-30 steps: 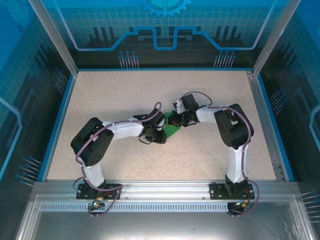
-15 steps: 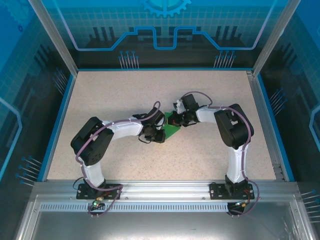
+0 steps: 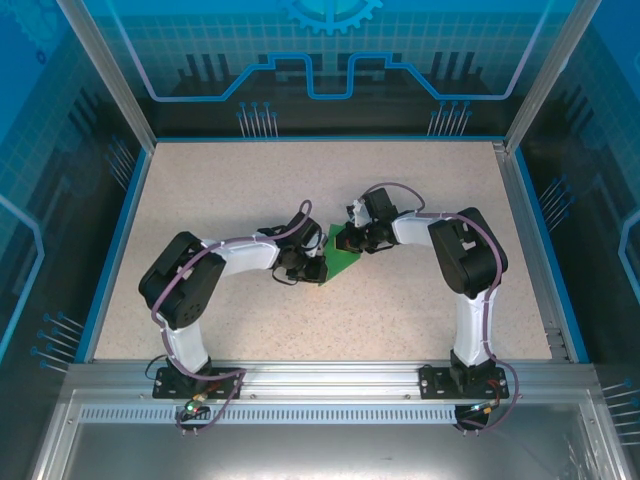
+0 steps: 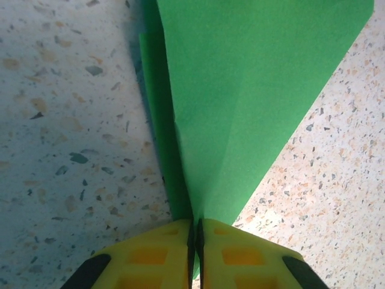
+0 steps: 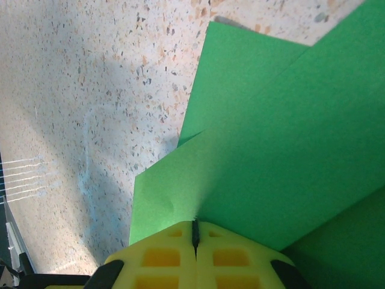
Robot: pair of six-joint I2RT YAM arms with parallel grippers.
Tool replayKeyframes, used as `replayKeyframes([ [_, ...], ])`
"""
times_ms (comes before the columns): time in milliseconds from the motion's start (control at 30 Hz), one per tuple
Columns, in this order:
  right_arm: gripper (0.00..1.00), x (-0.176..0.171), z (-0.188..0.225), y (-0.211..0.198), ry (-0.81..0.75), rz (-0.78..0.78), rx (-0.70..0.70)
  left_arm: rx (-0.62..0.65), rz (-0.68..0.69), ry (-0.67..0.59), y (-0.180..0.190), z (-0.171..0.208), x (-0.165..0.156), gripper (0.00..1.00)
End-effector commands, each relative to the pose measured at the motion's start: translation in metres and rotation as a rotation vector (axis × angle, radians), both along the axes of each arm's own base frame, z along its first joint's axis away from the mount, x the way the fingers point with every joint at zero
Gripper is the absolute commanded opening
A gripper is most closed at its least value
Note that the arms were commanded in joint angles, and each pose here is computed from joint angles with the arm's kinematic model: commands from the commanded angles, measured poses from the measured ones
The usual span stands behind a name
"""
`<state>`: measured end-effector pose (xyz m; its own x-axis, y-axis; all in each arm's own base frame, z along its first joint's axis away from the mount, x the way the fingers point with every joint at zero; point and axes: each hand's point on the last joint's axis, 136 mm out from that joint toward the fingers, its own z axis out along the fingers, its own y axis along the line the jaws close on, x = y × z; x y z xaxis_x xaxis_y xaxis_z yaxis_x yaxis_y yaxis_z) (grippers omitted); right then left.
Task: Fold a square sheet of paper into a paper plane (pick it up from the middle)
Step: Fourth fold the wing at the center of the table.
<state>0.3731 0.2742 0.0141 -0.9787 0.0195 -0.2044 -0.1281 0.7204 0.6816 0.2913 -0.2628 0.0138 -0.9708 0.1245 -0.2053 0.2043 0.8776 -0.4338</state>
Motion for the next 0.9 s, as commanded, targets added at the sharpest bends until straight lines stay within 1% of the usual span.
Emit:
replayKeyframes([
  [0,0.02,-0.005,-0.020,-0.016,0.054,-0.016,-0.063,0.047,0.029,0.085,0.018,-0.027,-0.015,0.13],
  [233,0.03,-0.002,-0.007,-0.014,0.022,-0.009,-0.050,0.043,0.047,0.110,0.024,-0.033,-0.016,0.10],
  [467,0.16,0.006,0.032,-0.012,-0.065,-0.022,-0.019,0.048,0.050,0.133,0.028,-0.041,-0.020,0.08],
  [533,0.18,0.006,0.044,-0.011,-0.089,-0.022,-0.007,0.046,0.049,0.144,0.028,-0.045,-0.022,0.08],
  [667,0.17,-0.008,0.061,0.002,-0.085,-0.010,0.069,0.029,0.051,0.155,0.027,-0.049,-0.023,0.08],
  [733,0.15,-0.019,0.059,0.012,-0.057,-0.011,0.098,0.019,0.048,0.157,0.026,-0.049,-0.023,0.08],
  [867,0.09,-0.040,0.047,0.027,0.008,-0.049,0.127,0.015,0.057,0.162,0.028,-0.049,-0.022,0.06],
])
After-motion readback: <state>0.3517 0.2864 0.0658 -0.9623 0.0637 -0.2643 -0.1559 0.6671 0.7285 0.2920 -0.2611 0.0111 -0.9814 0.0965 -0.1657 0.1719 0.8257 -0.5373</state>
